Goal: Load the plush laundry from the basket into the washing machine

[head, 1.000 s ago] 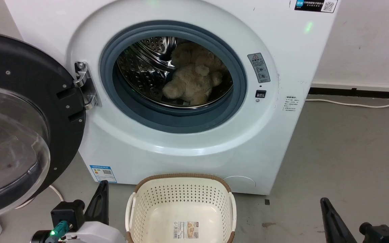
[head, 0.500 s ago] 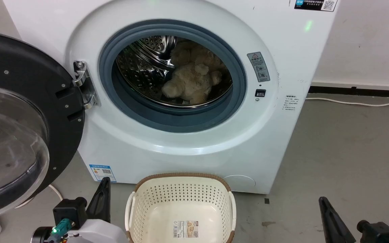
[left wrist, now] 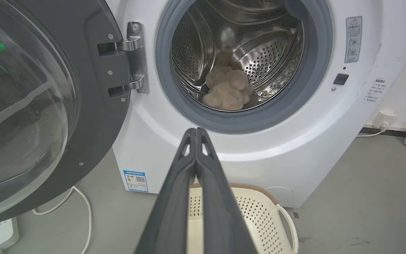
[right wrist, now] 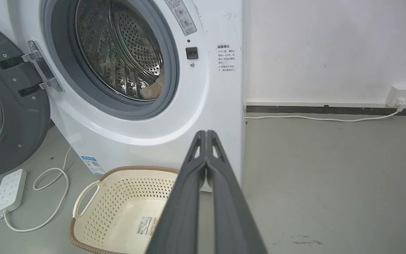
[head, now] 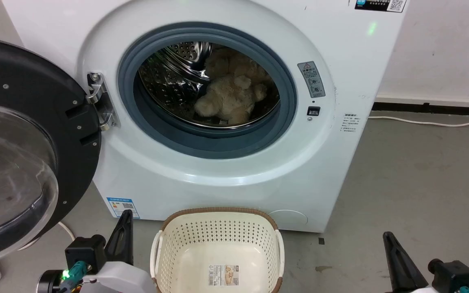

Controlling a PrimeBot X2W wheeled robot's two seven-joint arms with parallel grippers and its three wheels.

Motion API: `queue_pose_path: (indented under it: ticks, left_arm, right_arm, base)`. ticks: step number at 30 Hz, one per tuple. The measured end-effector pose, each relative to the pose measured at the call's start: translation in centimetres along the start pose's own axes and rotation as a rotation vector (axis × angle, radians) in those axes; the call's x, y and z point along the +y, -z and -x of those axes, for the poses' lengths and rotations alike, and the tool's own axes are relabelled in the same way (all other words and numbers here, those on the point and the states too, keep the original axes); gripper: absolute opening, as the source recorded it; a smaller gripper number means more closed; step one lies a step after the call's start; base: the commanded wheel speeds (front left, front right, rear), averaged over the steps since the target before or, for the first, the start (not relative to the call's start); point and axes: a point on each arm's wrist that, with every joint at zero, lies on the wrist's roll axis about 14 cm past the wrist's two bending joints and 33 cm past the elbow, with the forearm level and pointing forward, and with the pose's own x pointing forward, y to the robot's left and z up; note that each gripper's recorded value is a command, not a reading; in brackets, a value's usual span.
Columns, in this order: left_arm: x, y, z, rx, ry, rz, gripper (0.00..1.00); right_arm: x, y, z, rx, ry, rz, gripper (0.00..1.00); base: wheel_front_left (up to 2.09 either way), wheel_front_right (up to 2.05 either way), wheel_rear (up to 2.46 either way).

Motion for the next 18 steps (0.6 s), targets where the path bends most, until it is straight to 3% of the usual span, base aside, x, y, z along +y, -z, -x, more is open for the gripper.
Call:
queue_pose_path:
  ticks: [18]
  left_arm:
    - [-0.30,-0.39,-0.36,-0.011,0.004,-0.018,0.00]
  right_arm:
    - [0.19,-0.46,-0.60,0.006,-0.010,0.030,0.00]
  base:
    - [0.00,0.00,0.00]
